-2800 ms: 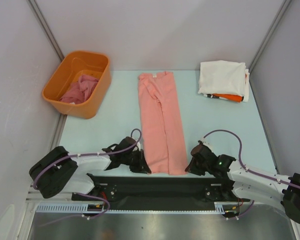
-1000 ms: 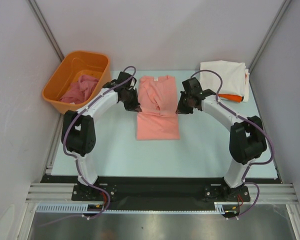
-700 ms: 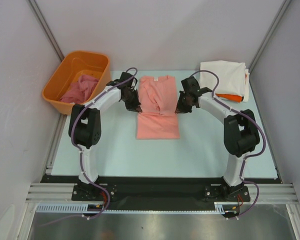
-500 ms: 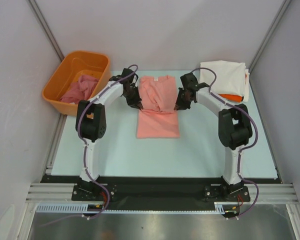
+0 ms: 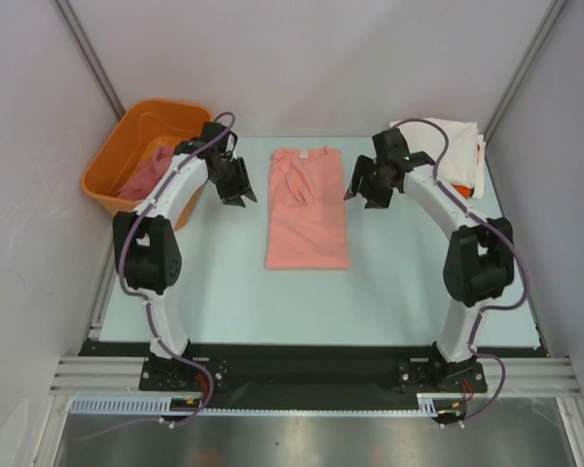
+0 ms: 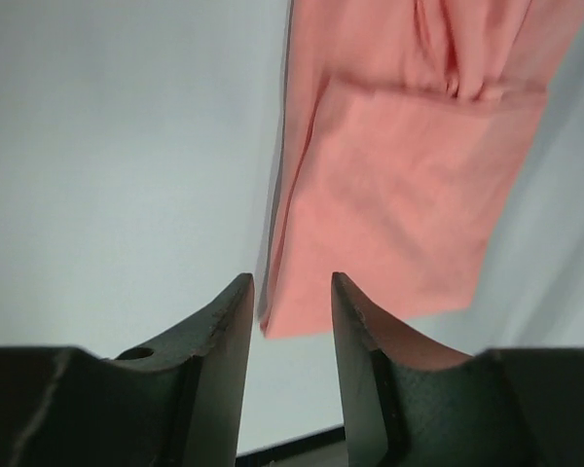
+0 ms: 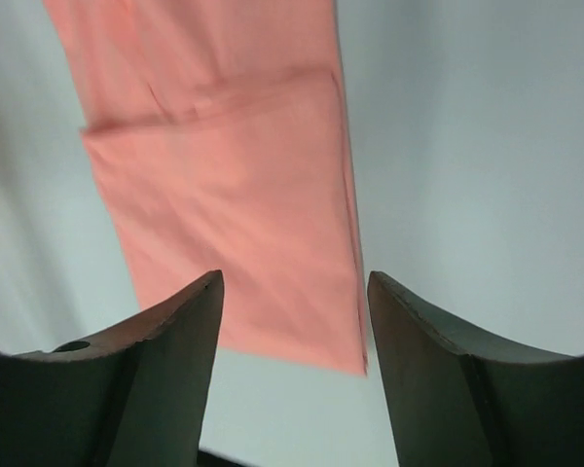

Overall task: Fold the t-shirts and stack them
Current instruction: Fold the tshirt

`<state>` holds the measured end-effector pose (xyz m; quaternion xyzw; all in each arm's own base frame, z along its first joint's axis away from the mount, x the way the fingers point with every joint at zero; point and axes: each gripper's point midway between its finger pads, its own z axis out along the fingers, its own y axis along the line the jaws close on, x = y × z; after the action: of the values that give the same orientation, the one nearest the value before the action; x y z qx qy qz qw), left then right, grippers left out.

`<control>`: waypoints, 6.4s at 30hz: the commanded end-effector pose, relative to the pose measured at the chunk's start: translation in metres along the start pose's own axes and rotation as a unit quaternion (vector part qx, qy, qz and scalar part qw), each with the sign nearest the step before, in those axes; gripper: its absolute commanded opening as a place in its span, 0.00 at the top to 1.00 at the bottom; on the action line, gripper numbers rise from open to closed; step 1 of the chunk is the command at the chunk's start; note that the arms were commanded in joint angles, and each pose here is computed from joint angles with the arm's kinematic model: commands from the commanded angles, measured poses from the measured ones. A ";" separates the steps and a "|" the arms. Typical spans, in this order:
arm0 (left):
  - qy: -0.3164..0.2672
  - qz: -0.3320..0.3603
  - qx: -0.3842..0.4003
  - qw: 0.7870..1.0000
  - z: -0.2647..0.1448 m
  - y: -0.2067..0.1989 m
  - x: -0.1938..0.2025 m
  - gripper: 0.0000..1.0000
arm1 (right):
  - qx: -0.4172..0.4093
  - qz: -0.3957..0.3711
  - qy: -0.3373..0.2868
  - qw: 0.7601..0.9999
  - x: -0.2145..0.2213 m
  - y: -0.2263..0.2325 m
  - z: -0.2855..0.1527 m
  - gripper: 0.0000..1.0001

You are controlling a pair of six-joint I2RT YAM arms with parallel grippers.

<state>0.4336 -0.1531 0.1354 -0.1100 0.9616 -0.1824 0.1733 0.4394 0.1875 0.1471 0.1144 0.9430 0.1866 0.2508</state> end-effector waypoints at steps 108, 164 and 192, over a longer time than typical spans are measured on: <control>-0.043 0.042 0.090 0.994 -0.067 -0.034 0.088 0.99 | -0.051 -0.006 0.016 0.999 0.026 -0.005 -0.067 1.00; 0.113 0.047 0.129 0.984 0.090 -0.064 0.145 0.63 | -0.209 0.020 0.194 0.958 0.134 -0.001 0.079 0.42; 0.012 0.172 -0.006 0.985 -0.019 -0.029 0.105 0.61 | -0.147 -0.071 0.108 0.981 0.130 0.054 -0.012 0.32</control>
<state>0.3107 -0.1799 0.0838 0.0236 0.9864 -0.0898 0.1354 0.3109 0.2890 0.0899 -0.0069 0.9317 0.3296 0.1524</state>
